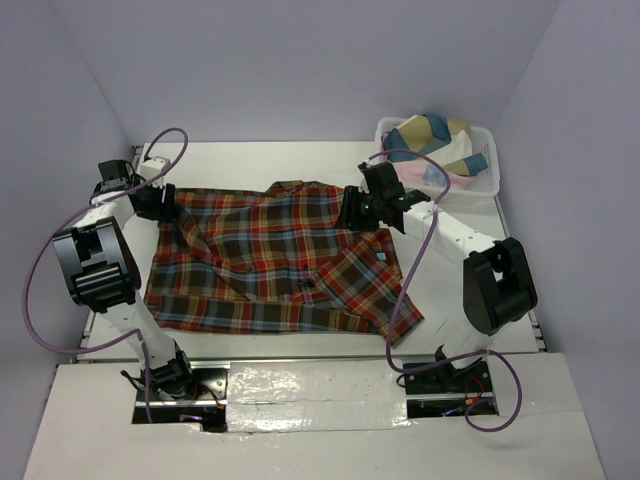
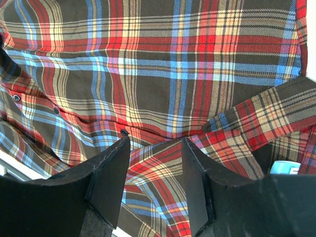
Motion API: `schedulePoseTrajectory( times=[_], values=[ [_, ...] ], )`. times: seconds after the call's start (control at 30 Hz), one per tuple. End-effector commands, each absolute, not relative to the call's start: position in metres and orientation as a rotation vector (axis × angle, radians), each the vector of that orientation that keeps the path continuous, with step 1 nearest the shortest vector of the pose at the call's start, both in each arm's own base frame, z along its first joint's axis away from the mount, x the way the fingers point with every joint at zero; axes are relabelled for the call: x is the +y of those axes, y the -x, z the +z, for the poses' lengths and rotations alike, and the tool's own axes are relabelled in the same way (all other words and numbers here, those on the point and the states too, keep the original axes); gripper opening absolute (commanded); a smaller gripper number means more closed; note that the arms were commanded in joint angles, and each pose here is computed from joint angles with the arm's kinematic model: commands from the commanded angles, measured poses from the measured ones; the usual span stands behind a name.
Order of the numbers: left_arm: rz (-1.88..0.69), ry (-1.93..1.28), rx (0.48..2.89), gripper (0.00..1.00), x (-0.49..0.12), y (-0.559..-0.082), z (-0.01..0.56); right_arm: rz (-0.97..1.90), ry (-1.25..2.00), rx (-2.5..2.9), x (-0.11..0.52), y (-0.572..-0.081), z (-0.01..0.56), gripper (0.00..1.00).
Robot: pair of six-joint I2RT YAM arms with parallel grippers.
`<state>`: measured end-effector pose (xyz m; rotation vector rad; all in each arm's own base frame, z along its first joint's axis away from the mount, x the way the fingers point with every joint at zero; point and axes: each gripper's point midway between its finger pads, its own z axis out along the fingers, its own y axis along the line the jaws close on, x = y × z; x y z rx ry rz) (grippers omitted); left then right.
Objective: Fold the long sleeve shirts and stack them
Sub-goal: Fold the shirt
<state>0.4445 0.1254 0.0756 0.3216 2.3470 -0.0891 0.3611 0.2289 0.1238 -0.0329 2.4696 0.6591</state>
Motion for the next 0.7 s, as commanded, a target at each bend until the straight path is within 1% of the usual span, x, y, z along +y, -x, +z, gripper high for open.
schedulePoseTrajectory(
  times=[0.0, 0.13, 0.33, 0.47, 0.53, 0.63, 0.67],
  values=[
    [-0.108, -0.356, 2.285, 0.69, 0.116, -0.463, 0.092, 0.682, 0.04, 2.438, 0.233, -0.36, 0.134, 0.53],
    [-0.16, -0.406, 2.335, 0.69, 0.101, -0.457, 0.077, 0.687, 0.036, 2.437, 0.233, -0.36, 0.134, 0.53],
    [-0.287, -0.44, 2.287, 0.69, 0.069, -0.461, 0.08, 0.686, 0.035, 2.448, 0.232, -0.358, 0.132, 0.52],
    [-0.288, -0.404, 2.291, 0.69, 0.068, -0.465, 0.08, 0.691, 0.035, 2.451, 0.232, -0.357, 0.133, 0.52],
    [-0.231, -0.378, 2.338, 0.67, 0.078, -0.464, 0.071, 0.69, 0.036, 2.457, 0.231, -0.354, 0.131, 0.52],
    [-0.181, -0.374, 2.432, 0.57, 0.086, -0.453, 0.056, 0.694, 0.033, 2.461, 0.231, -0.353, 0.128, 0.51],
    [-0.18, -0.374, 2.455, 0.5, 0.086, -0.449, 0.052, 0.696, 0.034, 2.46, 0.231, -0.352, 0.129, 0.5]
  ],
)
